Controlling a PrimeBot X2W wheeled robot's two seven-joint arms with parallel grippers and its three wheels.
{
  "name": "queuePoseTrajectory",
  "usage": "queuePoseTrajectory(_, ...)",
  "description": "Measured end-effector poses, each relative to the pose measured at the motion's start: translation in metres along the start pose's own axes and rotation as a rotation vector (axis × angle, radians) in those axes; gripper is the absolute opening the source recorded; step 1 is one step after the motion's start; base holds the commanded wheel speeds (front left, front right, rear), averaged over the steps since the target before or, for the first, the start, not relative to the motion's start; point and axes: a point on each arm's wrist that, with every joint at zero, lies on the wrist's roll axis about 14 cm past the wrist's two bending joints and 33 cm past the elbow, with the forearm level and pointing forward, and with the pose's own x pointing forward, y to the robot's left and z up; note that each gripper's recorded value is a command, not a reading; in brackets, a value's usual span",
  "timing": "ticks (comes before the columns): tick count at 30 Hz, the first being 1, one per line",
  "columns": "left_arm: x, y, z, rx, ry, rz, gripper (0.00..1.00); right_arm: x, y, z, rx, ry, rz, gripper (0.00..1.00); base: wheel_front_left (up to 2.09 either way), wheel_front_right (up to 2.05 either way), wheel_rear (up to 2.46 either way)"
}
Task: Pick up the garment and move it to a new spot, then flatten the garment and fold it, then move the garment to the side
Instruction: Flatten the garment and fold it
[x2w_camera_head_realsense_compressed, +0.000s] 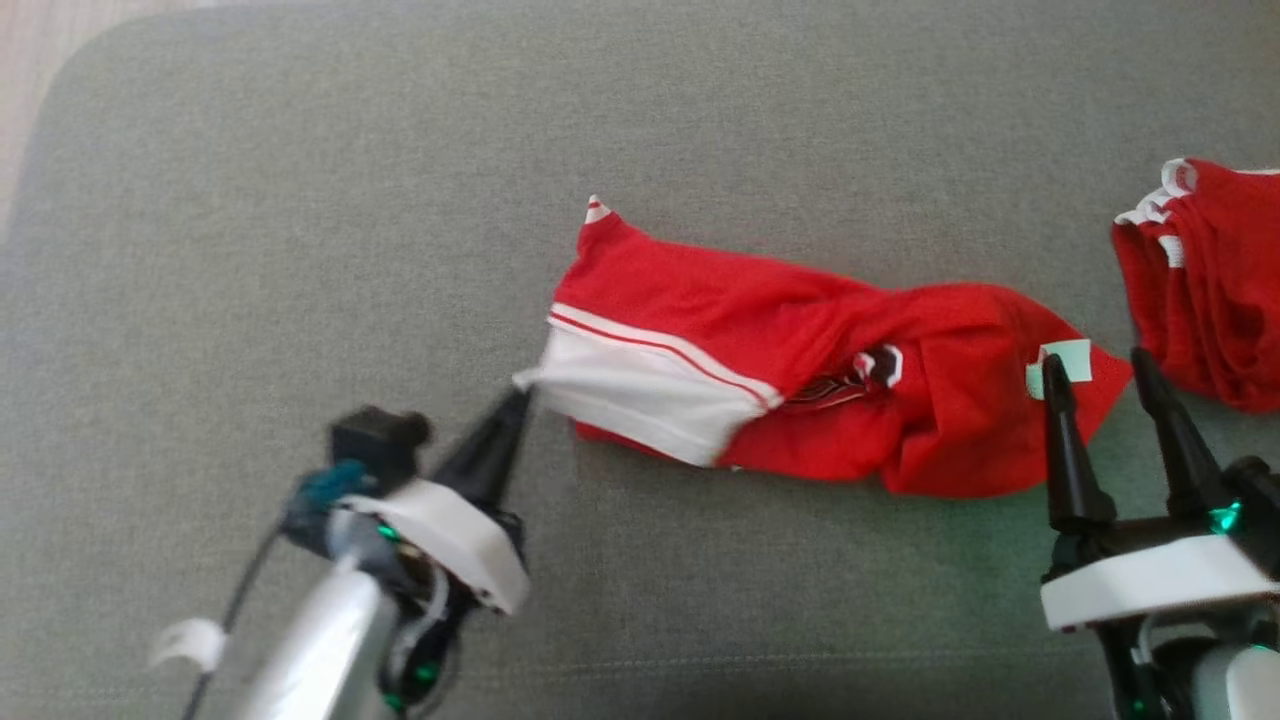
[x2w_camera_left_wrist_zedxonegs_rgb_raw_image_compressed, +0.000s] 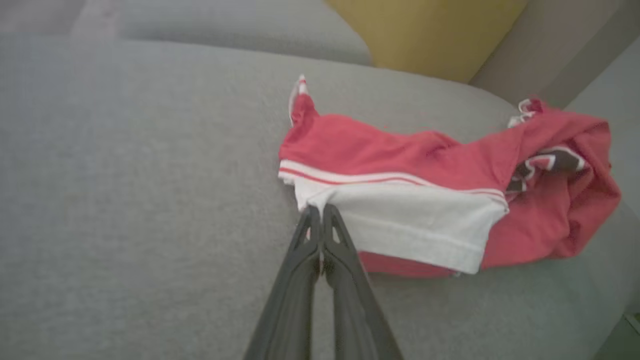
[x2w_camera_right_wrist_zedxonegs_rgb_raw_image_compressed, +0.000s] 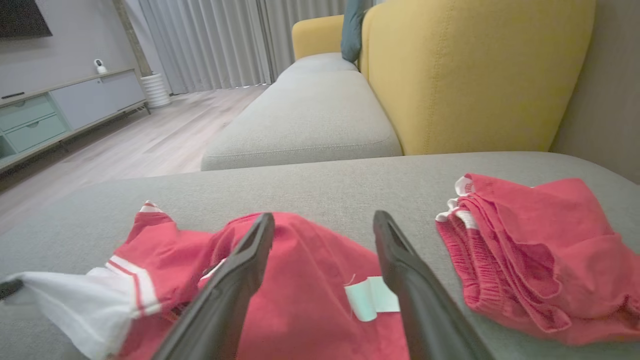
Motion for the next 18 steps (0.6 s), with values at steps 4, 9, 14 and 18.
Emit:
queuePoseTrajectory(4, -0.014, 0.024, 0.035, 0.04, -0.112, 0.079, 0.0, -0.002, -0.008, -0.001, 0.006, 0.006, -0.023, 1.0, 0.0, 0.0, 0.0)
queuePoseTrajectory(9, -0.033, 0.043, 0.061, 0.104, -0.195, 0.161, 0.0, -0.001, -0.016, -0.002, 0.008, 0.013, -0.044, 1.0, 0.0, 0.0, 0.0)
queuePoseTrajectory(14, -0.052, 0.069, 0.071, 0.131, -0.222, 0.275, 0.0, 0.0, -0.025, -0.005, 0.012, 0.028, -0.07, 1.0, 0.0, 0.0, 0.0)
queuePoseTrajectory(18, -0.069, 0.082, 0.03, 0.052, -0.102, 0.343, 0.0, -0.001, -0.038, -0.004, 0.006, 0.026, -0.107, 1.0, 0.0, 0.0, 0.0)
